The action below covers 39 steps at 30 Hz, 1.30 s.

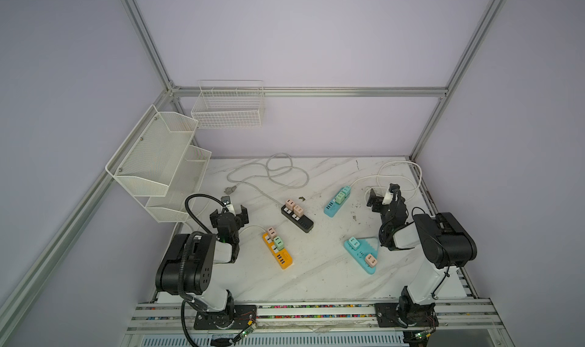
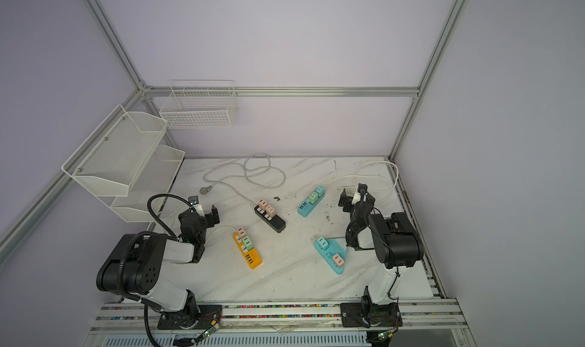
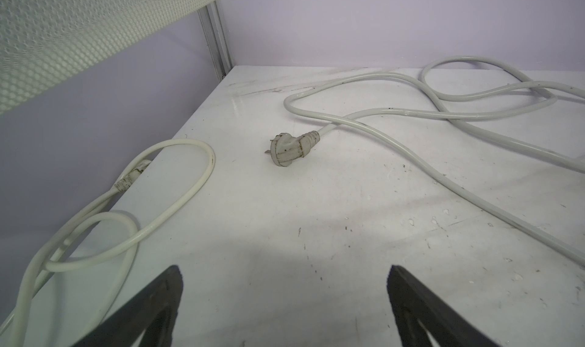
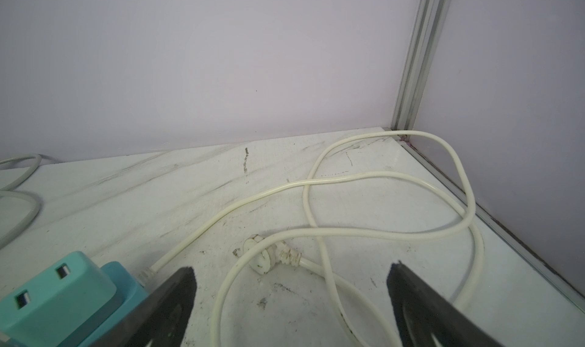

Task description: Pull the plug off the socket

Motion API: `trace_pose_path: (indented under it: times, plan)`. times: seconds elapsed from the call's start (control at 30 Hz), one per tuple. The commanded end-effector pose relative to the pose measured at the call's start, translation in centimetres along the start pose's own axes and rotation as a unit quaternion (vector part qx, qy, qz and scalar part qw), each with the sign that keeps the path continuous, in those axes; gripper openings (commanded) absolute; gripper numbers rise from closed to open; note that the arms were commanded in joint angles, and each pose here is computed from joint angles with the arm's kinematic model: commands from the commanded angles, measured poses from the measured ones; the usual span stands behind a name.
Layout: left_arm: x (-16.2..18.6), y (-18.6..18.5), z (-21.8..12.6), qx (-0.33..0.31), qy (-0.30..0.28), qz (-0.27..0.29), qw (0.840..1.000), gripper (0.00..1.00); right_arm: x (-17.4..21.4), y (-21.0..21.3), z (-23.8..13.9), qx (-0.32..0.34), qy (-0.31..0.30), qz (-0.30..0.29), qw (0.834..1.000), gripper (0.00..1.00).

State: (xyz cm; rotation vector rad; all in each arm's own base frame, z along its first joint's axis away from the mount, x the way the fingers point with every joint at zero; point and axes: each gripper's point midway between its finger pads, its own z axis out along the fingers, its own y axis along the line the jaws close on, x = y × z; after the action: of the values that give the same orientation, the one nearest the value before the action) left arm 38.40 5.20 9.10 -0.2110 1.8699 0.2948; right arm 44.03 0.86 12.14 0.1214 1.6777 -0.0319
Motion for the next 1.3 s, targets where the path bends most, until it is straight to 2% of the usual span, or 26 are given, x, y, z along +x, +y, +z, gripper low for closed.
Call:
trace_pose_path:
  times: [0.0,0.9,1.17,1.27]
  plan:
    - [-2.7,-0.1,0.2,-0.001,-0.042,-0.014,0.999,1.00,-1.2,0.3,-0.1,-0.005,-0.022,-0.003,1.000,0.97]
    - [-2.8,-0.1,0.1,0.000,-0.045,-0.014,0.999,1.00,-1.8,0.4,-0.5,-0.009,-0.030,-0.009,0.999,0.97]
    - [-4.6,-0.3,-1.4,0.019,-0.048,-0.008,0.999,1.00,-3.2,0.0,-1.9,-0.006,-0.055,-0.001,0.998,0.97]
    - [-6.6,-0.2,-2.6,0.026,-0.064,-0.014,0.998,1.00,-3.3,0.1,-1.8,-0.005,-0.053,-0.002,0.999,0.97]
